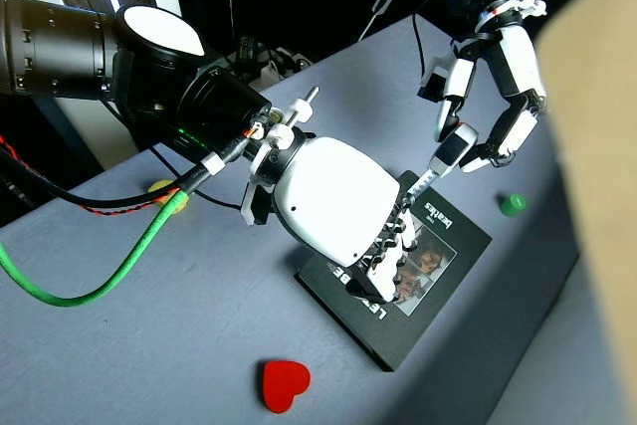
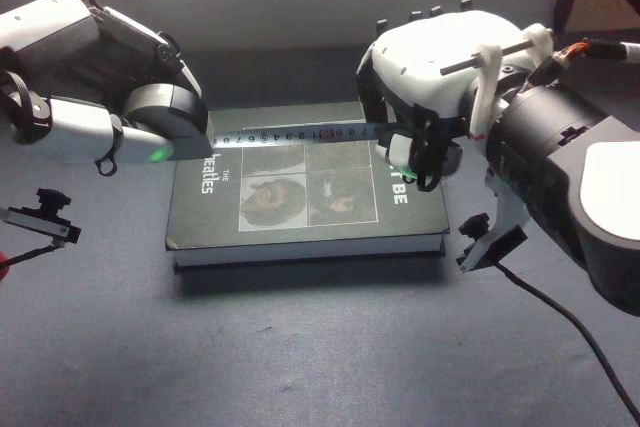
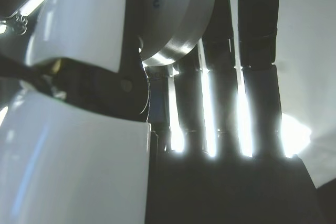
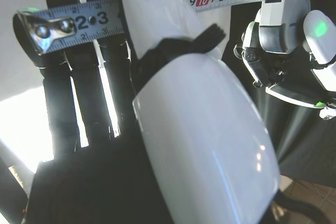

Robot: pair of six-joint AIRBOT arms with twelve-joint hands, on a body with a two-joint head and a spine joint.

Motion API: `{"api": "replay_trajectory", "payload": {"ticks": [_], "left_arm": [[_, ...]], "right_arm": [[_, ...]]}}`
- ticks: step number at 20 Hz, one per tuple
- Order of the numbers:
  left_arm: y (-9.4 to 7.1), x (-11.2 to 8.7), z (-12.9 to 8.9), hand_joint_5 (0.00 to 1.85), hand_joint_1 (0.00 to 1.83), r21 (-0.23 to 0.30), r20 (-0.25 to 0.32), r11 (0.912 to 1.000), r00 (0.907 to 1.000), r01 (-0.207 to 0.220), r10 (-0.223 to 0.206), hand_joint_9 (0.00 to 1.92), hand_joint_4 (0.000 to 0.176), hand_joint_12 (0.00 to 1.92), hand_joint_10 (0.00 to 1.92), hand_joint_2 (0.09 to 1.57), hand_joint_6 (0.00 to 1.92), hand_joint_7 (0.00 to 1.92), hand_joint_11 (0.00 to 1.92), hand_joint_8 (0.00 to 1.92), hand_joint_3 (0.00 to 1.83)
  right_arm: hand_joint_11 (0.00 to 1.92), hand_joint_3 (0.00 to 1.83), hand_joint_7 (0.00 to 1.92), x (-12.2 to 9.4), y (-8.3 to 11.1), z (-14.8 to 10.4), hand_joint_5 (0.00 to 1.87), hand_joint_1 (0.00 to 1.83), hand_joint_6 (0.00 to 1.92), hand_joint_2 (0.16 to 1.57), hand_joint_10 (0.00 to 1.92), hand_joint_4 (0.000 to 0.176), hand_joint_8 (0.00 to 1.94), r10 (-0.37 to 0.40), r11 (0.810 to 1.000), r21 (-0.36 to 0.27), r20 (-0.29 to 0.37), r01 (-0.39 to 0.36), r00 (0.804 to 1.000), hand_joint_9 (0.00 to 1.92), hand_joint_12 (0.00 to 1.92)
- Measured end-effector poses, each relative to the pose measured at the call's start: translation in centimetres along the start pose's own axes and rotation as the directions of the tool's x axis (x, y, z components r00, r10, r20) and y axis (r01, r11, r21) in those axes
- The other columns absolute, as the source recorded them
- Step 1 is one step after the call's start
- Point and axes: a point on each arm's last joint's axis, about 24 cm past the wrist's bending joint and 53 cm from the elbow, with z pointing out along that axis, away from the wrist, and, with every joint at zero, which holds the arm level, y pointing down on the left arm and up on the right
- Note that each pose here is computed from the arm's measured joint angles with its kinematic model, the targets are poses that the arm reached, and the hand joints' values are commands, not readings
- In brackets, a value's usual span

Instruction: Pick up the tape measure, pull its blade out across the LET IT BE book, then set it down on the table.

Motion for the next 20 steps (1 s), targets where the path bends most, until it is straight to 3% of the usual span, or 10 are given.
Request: {"api": "replay_trajectory", "payload": {"ticks": [9, 19, 20], "left_arm": [[-0.1, -0.1, 0.0, 1.0, 1.39, 0.005, 0.006, 0.9999, 0.9999, 0.01, -0.01, 1.0, 0.0, 0.92, 1.1, 1.06, 0.82, 1.17, 0.95, 0.64, 0.0], [-0.4, 0.1, 0.1, 0.99, 1.39, 0.016, 0.004, 0.9998, 0.9999, 0.013, -0.013, 1.0, 0.0, 0.92, 1.09, 1.06, 0.82, 1.17, 0.95, 0.64, 0.0], [-0.4, 0.1, 0.1, 1.0, 1.39, 0.016, 0.004, 0.9998, 0.9999, 0.013, -0.013, 1.01, 0.0, 0.91, 1.08, 1.06, 0.83, 1.19, 0.96, 0.61, 0.0]], "right_arm": [[0.66, 0.0, 0.93, -2.2, -1.8, -0.4, 0.76, 1.19, 1.24, 1.19, 0.91, 0.0, 1.18, -0.024, 1.0, 0.002, 0.035, 0.024, 0.999, 0.8, 1.44], [0.64, 0.0, 0.93, -2.1, -2.9, -0.6, 0.75, 1.19, 1.25, 1.19, 0.91, 0.0, 1.19, -0.027, 1.0, -0.004, 0.016, 0.027, 0.999, 0.8, 1.44], [0.65, 0.0, 0.92, -2.1, -2.9, -0.6, 0.73, 1.34, 1.24, 1.19, 1.43, 0.0, 1.14, -0.028, 1.0, -0.006, 0.015, 0.028, 1.0, 0.73, 1.46]]}}
